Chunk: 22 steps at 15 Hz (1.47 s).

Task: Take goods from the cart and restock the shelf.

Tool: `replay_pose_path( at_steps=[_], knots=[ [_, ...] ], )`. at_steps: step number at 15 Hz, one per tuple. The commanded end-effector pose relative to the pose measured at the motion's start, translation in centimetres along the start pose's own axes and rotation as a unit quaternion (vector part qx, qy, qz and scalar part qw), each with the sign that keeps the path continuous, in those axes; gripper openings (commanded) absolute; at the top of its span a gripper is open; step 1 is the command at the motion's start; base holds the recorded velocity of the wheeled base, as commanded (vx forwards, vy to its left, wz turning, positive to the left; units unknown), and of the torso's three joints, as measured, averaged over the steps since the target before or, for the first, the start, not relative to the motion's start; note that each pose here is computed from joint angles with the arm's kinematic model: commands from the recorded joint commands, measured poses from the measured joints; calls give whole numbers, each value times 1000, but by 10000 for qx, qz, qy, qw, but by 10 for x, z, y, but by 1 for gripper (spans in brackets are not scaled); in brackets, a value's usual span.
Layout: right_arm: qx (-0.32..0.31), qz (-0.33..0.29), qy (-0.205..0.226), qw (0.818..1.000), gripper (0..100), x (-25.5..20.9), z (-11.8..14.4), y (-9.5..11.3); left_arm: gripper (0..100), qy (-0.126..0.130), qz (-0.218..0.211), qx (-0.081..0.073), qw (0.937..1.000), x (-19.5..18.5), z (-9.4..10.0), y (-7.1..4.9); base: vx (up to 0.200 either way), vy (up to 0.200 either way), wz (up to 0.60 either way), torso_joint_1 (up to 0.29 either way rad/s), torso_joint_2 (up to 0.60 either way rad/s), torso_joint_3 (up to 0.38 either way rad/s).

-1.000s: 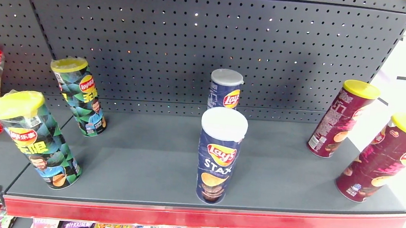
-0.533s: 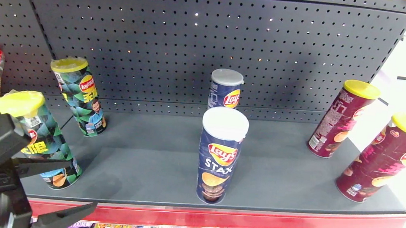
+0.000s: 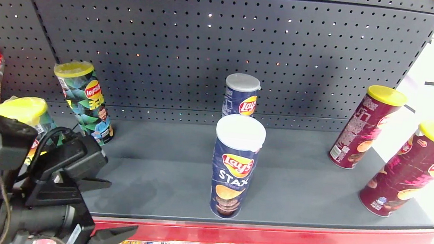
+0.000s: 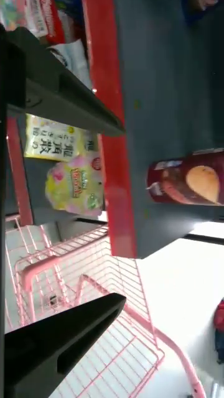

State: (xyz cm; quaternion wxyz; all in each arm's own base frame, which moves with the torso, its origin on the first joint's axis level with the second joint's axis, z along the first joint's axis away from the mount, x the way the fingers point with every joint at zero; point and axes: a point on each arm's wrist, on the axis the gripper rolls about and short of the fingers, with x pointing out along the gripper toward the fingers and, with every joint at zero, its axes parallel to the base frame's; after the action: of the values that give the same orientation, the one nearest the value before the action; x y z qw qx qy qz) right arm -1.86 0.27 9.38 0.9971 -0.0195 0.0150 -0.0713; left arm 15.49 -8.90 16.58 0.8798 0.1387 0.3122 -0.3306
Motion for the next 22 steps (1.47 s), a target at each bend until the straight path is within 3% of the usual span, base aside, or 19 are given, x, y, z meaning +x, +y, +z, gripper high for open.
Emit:
replay_pose_path(
  at_steps=[1,4,8,17,20,22],
  knots=[
    [-32,26,331,9994,100,4,-16,1,100,139,-56,49,9999,26,10,2,0,0,0,0,0,0],
    [-16,26,339,9994,100,4,-16,1,100,113,-61,224,9997,47,19,3,0,0,0,0,0,0],
    [-16,26,331,9994,100,4,-16,1,100,285,-18,434,9987,74,34,-9,0,0,0,0,0,0],
    [-9,18,339,9994,100,4,-16,1,100,500,534,444,9963,120,54,-3,0,0,0,0,0,0],
    [-9,18,339,9994,100,4,-16,1,100,362,515,321,9975,131,63,-9,0,0,0,0,0,0],
    [-9,26,339,9994,100,4,-16,1,100,295,482,341,9978,136,65,-12,0,0,0,0,0,0]
  ],
)
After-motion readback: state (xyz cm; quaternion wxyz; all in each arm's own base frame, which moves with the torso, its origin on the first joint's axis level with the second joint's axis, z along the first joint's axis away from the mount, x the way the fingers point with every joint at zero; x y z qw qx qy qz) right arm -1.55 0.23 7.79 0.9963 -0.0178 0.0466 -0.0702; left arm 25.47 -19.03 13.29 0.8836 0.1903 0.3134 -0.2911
